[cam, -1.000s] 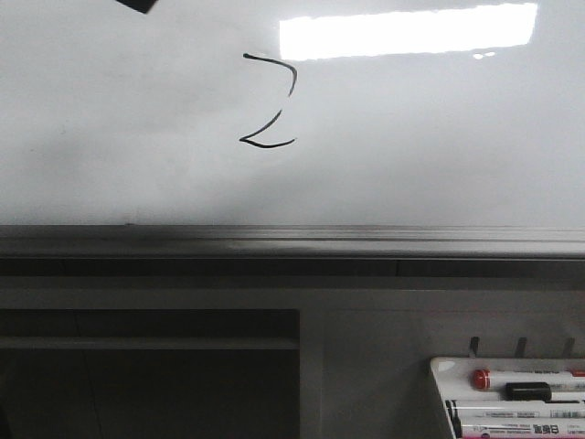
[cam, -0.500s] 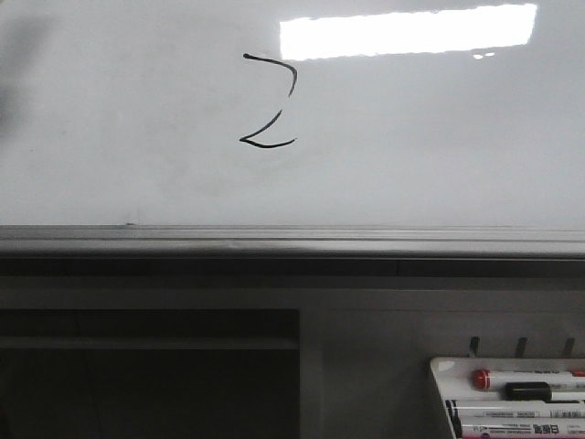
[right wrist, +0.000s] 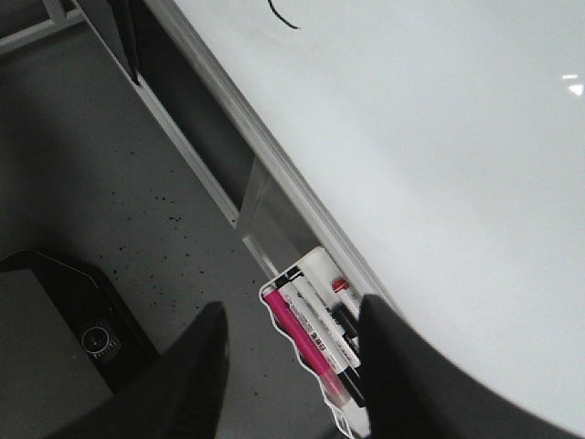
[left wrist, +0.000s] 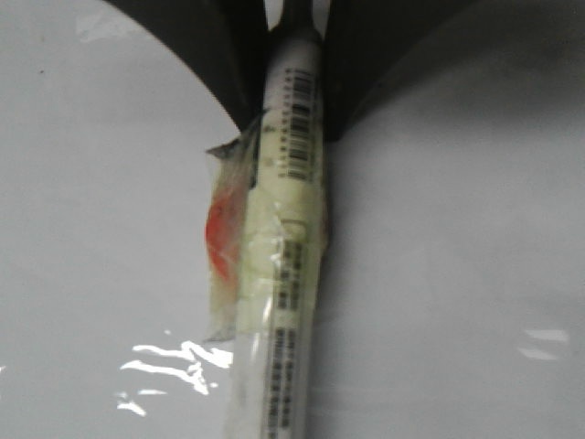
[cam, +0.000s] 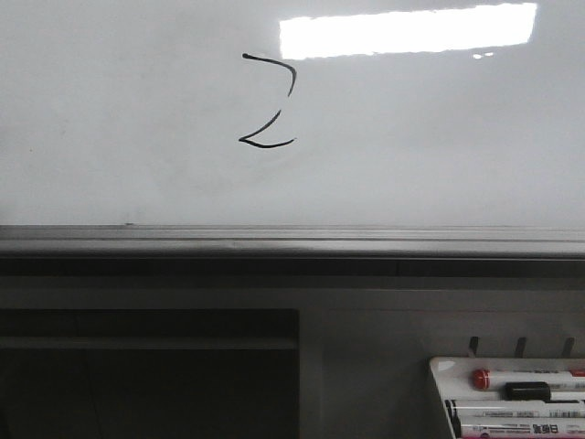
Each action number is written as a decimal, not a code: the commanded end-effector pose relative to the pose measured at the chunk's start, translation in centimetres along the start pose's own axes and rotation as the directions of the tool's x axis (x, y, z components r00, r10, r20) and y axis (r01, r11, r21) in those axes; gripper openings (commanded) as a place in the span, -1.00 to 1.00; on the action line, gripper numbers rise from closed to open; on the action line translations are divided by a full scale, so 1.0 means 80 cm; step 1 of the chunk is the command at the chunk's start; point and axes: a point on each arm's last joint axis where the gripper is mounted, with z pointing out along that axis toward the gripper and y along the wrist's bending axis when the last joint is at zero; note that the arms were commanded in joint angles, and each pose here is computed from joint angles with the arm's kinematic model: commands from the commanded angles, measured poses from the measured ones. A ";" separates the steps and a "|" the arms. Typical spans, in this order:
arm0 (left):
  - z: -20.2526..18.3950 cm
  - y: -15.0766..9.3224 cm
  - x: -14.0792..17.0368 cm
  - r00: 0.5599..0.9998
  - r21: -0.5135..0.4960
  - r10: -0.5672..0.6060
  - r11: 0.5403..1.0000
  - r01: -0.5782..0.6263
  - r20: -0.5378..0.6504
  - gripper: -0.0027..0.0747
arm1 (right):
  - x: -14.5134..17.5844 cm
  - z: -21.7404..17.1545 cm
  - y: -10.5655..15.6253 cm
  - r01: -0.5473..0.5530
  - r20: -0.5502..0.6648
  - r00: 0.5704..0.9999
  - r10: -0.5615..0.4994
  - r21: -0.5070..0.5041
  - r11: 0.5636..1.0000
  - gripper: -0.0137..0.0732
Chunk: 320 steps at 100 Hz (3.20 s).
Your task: Write number 2 on whiteboard
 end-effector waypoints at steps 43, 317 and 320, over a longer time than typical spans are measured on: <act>-0.003 0.000 -0.031 0.998 0.027 0.047 0.998 -0.048 0.043 0.13 | -0.009 -0.010 -0.007 -0.025 0.073 0.997 0.020 0.057 0.998 -0.02; -0.175 0.017 0.149 0.792 -0.097 0.031 0.995 0.035 0.609 -0.98 | 0.152 0.039 0.014 -0.587 0.673 0.694 0.255 0.326 0.741 -0.85; -0.175 0.017 0.149 0.792 -0.099 0.032 0.994 0.036 0.609 -0.98 | 0.152 0.039 0.014 -0.587 0.673 0.694 0.255 0.326 0.741 -0.85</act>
